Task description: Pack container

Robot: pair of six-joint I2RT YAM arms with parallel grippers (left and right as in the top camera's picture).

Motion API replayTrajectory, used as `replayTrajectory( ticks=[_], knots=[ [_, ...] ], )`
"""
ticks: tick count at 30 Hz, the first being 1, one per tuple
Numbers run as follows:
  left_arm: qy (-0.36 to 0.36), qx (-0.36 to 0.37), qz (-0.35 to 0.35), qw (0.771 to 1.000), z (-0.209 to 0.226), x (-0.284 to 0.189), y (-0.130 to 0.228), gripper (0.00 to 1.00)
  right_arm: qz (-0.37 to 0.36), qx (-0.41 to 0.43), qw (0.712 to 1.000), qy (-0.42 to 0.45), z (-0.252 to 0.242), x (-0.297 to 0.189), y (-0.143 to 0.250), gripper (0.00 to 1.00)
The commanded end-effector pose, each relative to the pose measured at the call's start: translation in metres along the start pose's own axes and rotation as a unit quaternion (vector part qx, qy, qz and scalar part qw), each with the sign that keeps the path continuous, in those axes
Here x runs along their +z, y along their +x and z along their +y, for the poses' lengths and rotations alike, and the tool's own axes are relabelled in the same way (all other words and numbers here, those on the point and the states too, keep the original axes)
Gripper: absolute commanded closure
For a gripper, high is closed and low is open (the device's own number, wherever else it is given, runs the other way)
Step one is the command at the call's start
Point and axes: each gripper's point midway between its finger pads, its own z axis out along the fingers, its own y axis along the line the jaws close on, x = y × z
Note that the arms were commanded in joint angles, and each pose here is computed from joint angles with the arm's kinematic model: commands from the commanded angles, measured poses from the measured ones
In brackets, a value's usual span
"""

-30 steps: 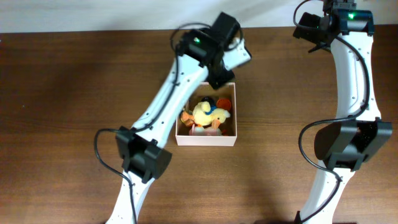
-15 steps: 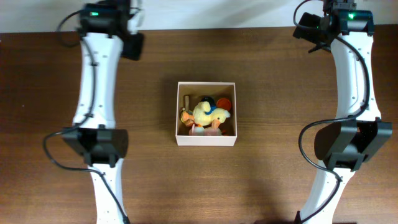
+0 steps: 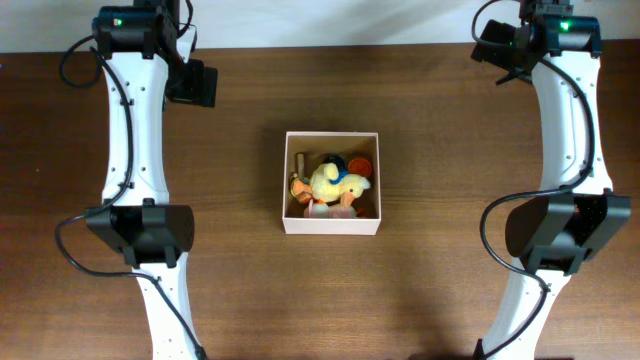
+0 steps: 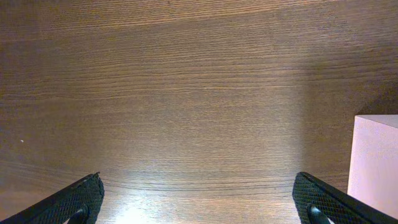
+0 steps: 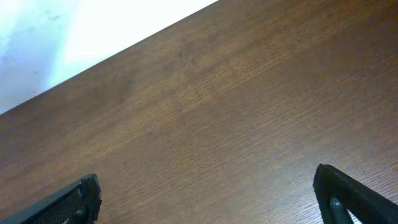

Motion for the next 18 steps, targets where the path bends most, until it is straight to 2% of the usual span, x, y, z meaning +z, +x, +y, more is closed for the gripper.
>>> replayTrajectory(
  ticks=[1,18],
  knots=[
    [0.001,-0.004,-0.012,1.000,0.0000,-0.0089,-0.0025,0.01,0.003,0.004,1.000,-0.001,0.0028,0.0033,0.0022,0.01],
    [0.002,0.000,-0.013,1.000,-0.0037,-0.0094,-0.0029,0.01,0.003,0.004,1.000,-0.001,0.0028,0.0033,0.0022,0.01]
  ],
)
